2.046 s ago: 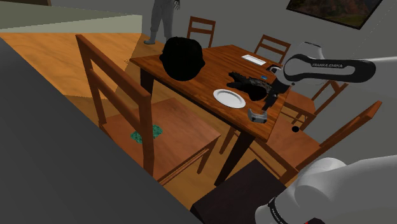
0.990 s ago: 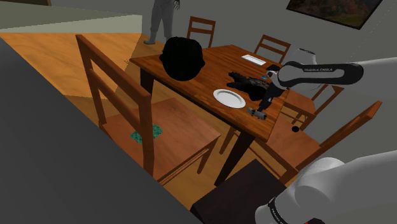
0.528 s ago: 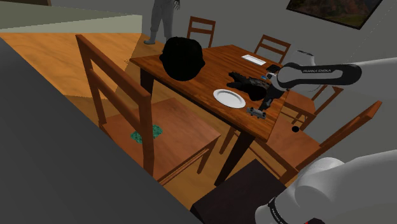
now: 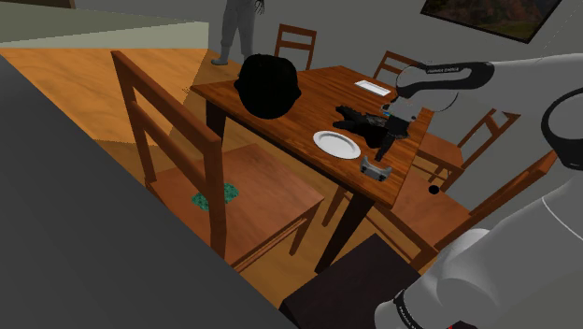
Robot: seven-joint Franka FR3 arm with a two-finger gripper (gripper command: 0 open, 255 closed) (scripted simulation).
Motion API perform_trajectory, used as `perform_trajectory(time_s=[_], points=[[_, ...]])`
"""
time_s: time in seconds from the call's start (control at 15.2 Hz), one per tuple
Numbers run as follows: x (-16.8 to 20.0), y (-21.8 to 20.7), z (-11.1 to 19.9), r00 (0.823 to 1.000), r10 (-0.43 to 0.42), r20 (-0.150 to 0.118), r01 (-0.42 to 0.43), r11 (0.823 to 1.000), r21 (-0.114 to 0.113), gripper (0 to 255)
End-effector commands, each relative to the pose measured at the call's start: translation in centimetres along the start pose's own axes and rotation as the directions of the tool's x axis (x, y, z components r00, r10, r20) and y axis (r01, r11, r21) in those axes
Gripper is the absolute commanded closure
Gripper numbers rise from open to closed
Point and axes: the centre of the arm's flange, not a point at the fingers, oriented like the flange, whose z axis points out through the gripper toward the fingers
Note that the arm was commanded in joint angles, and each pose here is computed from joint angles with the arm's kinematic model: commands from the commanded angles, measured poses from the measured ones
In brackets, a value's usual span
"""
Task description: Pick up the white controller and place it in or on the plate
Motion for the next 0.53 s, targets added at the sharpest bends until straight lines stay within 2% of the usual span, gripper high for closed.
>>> perform_trajectory(time_s=[0.0,0.26,0.46], points=[[0.1,0.0,0.9,1.0,0.004,0.003,-0.004,1.0,0.021,0],[0.1,-0.1,3.3,1.0,0.004,0.003,-0.004,1.0,0.021,0],[0.1,-0.1,3.3,1.0,0.004,0.003,-0.004,1.0,0.021,0]])
